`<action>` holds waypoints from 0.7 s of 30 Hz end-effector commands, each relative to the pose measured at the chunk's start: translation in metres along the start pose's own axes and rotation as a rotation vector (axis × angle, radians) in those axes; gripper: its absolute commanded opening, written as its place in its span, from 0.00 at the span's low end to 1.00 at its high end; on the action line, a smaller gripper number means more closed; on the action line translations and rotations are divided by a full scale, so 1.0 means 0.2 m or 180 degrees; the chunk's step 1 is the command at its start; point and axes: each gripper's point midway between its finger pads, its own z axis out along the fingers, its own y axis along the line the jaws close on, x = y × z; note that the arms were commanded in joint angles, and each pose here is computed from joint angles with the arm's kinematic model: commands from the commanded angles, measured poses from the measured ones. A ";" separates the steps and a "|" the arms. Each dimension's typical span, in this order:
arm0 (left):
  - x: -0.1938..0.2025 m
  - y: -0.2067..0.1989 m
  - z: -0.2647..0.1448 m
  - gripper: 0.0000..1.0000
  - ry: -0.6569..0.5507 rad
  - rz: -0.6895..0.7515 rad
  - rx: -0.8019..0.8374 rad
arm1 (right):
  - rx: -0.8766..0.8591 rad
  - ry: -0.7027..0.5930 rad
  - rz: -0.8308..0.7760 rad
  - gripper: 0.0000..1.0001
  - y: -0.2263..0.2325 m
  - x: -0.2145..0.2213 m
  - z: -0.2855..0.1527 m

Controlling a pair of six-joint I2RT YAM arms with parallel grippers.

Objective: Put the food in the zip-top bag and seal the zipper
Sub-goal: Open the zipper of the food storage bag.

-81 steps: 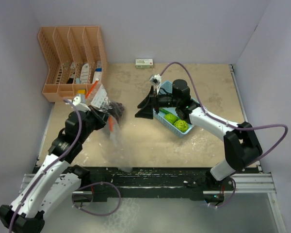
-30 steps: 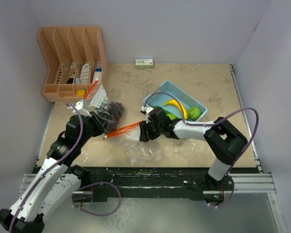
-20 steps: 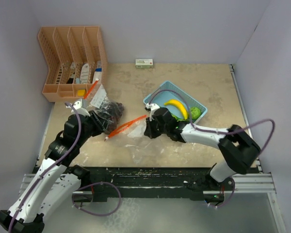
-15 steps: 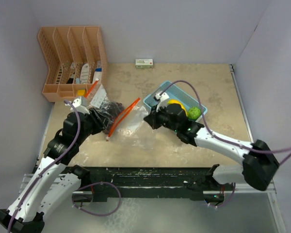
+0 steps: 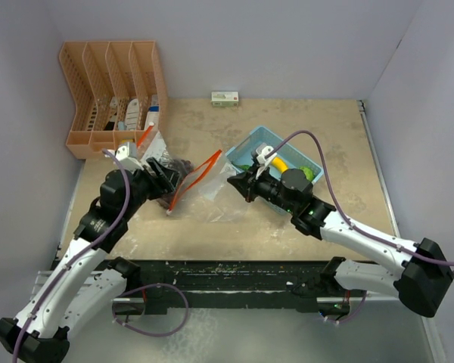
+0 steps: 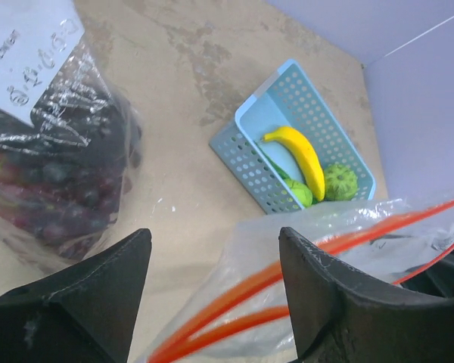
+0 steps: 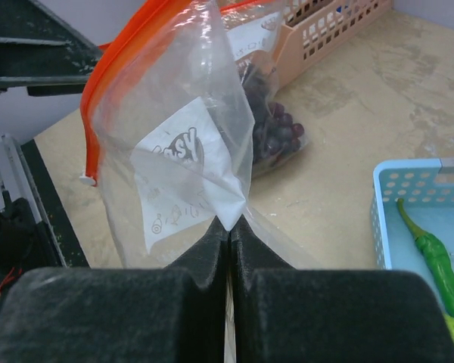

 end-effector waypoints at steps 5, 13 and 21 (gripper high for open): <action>-0.11 -0.22 0.05 0.71 -0.0229 0.0174 0.0640 | -0.0397 -0.0267 -0.0188 0.00 0.12 -0.13 -0.03; -0.08 -0.32 -0.05 0.69 -0.0403 0.0461 0.1282 | -0.0489 -0.0286 -0.0237 0.00 0.15 -0.16 -0.04; -0.12 -0.35 -0.22 0.70 -0.0800 0.0727 0.1613 | -0.0543 -0.0261 -0.0250 0.00 0.16 -0.16 -0.04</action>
